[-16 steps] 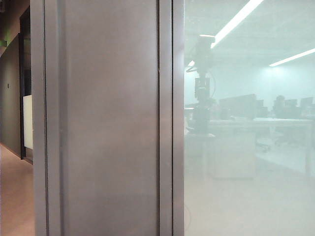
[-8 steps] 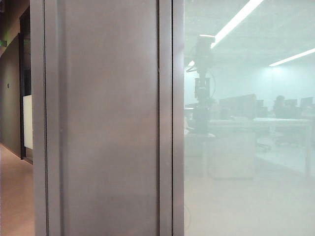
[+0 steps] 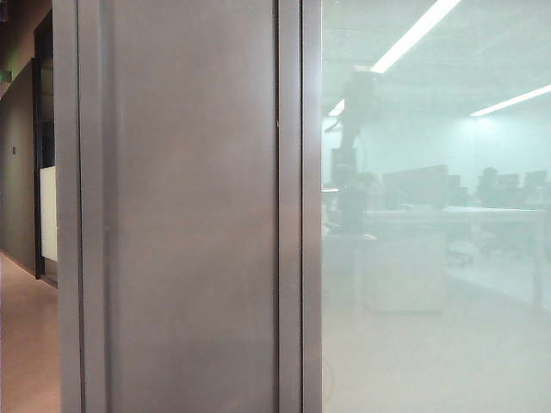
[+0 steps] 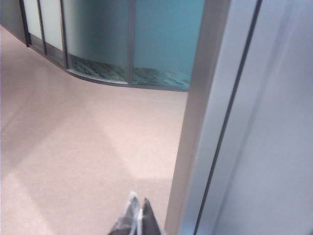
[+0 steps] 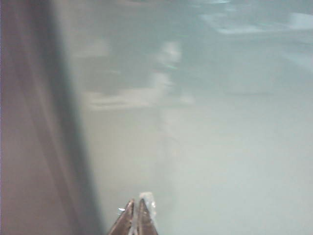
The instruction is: Raise the arm to find the leftmost switch on the wall and turn on the lights.
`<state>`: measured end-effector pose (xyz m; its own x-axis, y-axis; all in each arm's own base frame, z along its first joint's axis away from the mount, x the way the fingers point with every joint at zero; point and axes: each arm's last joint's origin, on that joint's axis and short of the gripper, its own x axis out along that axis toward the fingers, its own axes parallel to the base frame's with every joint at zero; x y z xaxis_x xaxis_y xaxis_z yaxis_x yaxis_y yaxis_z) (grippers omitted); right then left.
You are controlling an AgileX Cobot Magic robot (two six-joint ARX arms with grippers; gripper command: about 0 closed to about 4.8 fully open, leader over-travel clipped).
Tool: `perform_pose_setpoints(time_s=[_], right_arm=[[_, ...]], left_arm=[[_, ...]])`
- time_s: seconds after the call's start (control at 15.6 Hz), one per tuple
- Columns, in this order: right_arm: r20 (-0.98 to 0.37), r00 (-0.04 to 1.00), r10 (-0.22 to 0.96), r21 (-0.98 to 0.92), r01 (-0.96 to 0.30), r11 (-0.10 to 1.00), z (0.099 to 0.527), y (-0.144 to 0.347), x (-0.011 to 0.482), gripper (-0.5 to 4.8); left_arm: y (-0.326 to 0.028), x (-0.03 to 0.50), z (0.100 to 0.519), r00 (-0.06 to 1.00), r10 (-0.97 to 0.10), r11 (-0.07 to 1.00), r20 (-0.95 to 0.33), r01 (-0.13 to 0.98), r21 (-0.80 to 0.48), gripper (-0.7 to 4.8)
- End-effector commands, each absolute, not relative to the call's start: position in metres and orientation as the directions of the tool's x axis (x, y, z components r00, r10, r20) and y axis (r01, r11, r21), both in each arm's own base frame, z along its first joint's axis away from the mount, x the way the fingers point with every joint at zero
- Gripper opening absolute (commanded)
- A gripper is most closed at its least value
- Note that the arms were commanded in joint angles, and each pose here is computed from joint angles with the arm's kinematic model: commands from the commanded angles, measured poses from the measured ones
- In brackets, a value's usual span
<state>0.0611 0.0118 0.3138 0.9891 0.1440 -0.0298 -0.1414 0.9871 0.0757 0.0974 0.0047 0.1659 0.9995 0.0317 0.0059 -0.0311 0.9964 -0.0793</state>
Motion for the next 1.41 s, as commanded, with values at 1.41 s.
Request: perform_pose_setpoints(time_s=[1.41], right_arm=[[0.047, 0.999, 0.022, 0.1, -0.026, 0.995, 0.17, 0.007, 0.097, -0.01]], left_arm=[[0.005, 0.097, 0.167, 0.999, 0.031, 0.996, 0.018, -0.029, -0.079, -0.05]])
